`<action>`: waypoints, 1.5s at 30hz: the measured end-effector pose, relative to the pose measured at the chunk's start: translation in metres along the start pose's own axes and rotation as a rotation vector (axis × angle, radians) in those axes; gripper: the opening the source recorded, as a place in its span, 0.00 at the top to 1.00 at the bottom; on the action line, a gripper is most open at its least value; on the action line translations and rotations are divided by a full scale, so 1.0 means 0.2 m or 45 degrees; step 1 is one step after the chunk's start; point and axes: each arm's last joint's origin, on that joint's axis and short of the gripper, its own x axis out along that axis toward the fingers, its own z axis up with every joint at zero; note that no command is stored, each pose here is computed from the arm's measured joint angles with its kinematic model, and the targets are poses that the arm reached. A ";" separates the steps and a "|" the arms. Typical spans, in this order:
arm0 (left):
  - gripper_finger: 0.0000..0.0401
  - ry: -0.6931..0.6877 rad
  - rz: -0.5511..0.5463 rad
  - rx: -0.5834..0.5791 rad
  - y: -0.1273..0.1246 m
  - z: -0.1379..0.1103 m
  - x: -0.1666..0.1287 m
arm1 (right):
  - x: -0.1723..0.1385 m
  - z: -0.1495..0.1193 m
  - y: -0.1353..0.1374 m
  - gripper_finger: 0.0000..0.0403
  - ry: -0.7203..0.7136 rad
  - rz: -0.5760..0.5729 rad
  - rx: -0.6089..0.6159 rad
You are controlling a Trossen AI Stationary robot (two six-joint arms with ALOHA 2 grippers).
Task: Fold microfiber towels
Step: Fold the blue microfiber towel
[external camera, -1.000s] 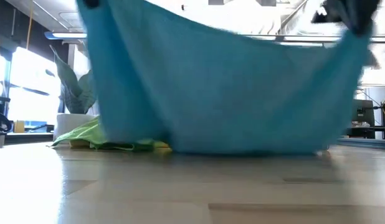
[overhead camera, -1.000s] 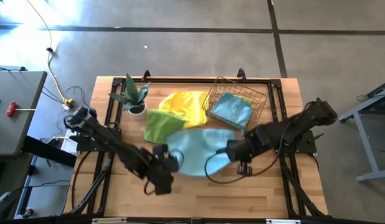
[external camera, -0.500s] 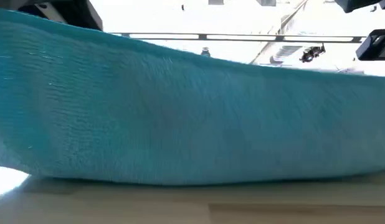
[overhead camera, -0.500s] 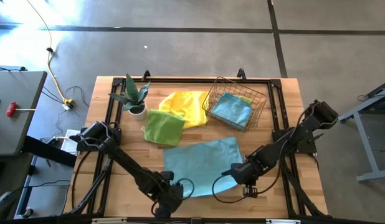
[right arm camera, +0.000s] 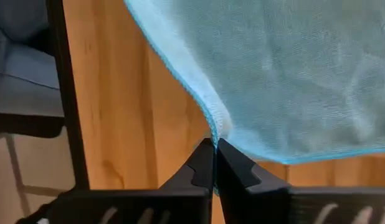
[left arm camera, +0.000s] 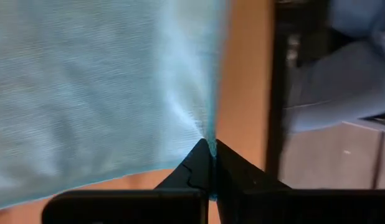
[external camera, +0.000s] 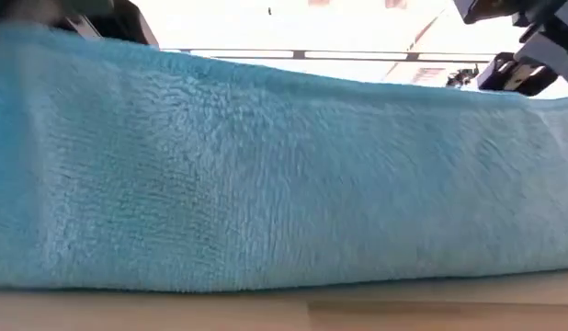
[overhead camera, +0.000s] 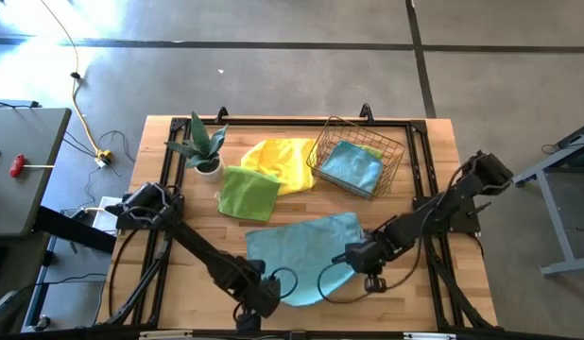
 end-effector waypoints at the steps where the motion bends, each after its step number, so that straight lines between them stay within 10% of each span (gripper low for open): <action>1: 1.00 0.010 0.030 -0.008 0.02 0.00 0.00 | 0.00 0.01 -0.01 1.00 -0.008 -0.012 -0.008; 21: 1.00 0.119 0.620 0.040 0.30 0.01 -0.06 | -0.09 0.15 -0.41 1.00 -0.056 -0.367 0.019; 45: 1.00 0.160 0.830 -0.049 0.49 0.06 -0.11 | -0.15 0.21 -0.66 1.00 -0.067 -0.511 0.097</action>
